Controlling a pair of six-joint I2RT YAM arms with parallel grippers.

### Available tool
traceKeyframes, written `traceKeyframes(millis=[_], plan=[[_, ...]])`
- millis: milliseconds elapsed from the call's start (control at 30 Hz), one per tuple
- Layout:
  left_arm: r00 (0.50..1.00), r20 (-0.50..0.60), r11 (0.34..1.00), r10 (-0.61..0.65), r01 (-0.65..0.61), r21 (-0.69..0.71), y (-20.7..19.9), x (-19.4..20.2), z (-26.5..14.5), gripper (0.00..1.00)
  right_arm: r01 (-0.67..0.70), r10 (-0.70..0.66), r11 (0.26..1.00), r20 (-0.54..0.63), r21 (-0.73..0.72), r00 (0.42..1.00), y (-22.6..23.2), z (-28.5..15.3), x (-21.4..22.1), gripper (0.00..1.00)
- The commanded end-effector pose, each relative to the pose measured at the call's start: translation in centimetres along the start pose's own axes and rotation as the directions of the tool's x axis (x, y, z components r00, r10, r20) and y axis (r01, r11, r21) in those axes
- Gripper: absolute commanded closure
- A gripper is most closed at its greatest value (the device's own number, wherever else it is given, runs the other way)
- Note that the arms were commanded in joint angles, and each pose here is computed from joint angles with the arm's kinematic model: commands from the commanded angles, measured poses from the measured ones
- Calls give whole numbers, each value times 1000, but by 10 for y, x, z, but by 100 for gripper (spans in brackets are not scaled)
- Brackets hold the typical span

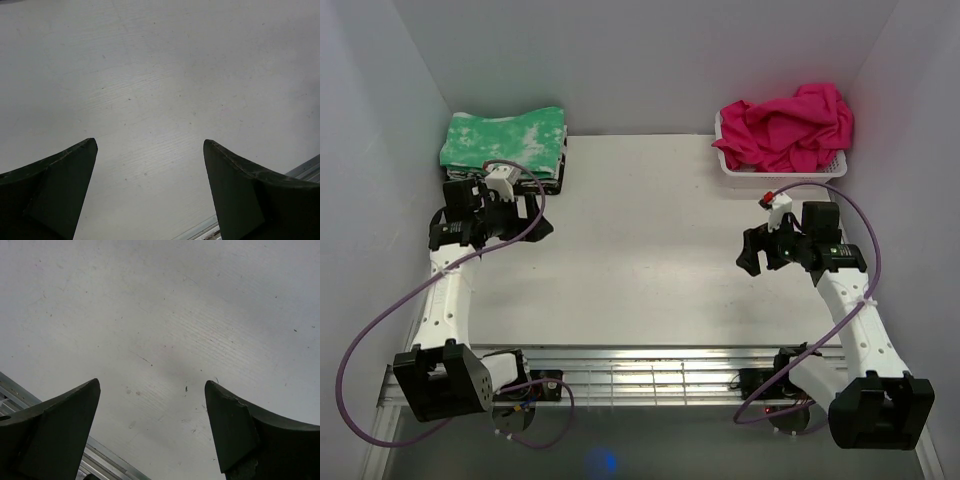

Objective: Fold and stack the trousers
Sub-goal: Grab the trousers from the pile

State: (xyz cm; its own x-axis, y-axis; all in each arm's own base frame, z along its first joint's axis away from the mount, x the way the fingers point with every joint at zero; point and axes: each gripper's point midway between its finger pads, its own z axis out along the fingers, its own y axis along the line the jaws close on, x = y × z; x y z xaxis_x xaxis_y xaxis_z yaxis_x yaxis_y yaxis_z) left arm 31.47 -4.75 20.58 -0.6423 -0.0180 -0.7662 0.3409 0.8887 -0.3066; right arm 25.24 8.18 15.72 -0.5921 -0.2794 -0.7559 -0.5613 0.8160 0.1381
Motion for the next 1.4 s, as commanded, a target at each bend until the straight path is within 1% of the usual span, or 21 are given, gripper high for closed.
traceKeyframes(millis=[0, 67, 100, 167, 200, 233, 300, 333, 367, 400, 433, 467, 567, 667, 733, 800, 933, 1000, 1133, 1233, 1367], plan=[[993, 108, 998, 54, -52, -21, -6, -25, -15, 2, 5, -8, 999, 64, 44, 998, -13, -8, -43, 10], [993, 108, 999, 45, -45, -9, -9, -30, -16, 2, 7, -11, 998, 65, 57, 998, -23, -5, -62, 10], [991, 120, 998, 60, -61, 8, -14, -38, -19, 2, 40, -49, 996, 113, 80, 992, -28, -14, -92, 10], [991, 122, 996, 53, -61, 63, -22, -45, -18, 2, 54, -65, 994, 118, 95, 991, -42, -8, -118, 10], [988, 142, 996, 54, -63, 67, -24, -56, -21, 2, 82, -106, 987, 168, 139, 980, -51, -20, -152, 10], [988, 150, 996, 38, -50, 74, -26, -62, -22, 2, 87, -118, 982, 183, 165, 976, -59, -23, -168, 10], [987, 157, 996, 30, -43, 80, -26, -72, -21, 2, 63, -97, 981, 182, 185, 978, -79, -12, -191, 10], [984, 175, 995, 33, -49, 88, -28, -81, -23, 2, 60, -119, 971, 251, 231, 961, -94, -33, -224, 10], [983, 178, 993, 34, -53, 102, -30, -83, -23, 2, 37, -91, 975, 239, 220, 967, -108, -19, -229, 10], [984, 175, 992, 33, -54, 115, -31, -85, -20, 2, 22, -79, 976, 257, 218, 963, -119, -19, -239, 10], [982, 183, 991, 38, -62, 122, -32, -88, -20, 2, 28, -103, 971, 308, 238, 946, -125, -33, -267, 10], [984, 176, 990, 1, -25, 137, -33, -87, -18, 2, 12, -78, 973, 284, 230, 956, -141, -12, -266, 10], [986, 165, 989, -24, 0, 146, -30, -84, -12, 2, 5, -82, 965, 283, 261, 956, -176, 7, -282, 10], [988, 151, 988, -42, 19, 151, -29, -76, -7, 2, -50, -43, 949, 285, 311, 957, -217, 33, -281, 10], [987, 151, 988, -46, 23, 152, -28, -75, -5, 2, -162, 35, 906, 313, 391, 949, -253, 41, -273, 10], [988, 143, 987, -56, 33, 155, -27, -70, -3, 2, -299, 133, 844, 366, 445, 921, -289, 58, -261, 10], [990, 131, 989, -56, 37, 142, -23, -66, 1, 2, -428, 264, 778, 379, 460, 887, -329, 103, -225, 10], [990, 129, 990, -56, 39, 136, -20, -66, 2, 2, -482, 314, 752, 398, 449, 862, -338, 118, -214, 10], [992, 109, 989, -70, 55, 138, -17, -62, 9, 2, -541, 389, 753, 411, 373, 825, -351, 158, -192, 10], [992, 93, 989, -84, 72, 130, -14, -59, 12, 2, -567, 406, 747, 436, 348, 803, -362, 169, -191, 10], [992, 72, 988, -103, 94, 121, -9, -53, 18, 2, -566, 415, 750, 424, 342, 805, -369, 192, -173, 10]])
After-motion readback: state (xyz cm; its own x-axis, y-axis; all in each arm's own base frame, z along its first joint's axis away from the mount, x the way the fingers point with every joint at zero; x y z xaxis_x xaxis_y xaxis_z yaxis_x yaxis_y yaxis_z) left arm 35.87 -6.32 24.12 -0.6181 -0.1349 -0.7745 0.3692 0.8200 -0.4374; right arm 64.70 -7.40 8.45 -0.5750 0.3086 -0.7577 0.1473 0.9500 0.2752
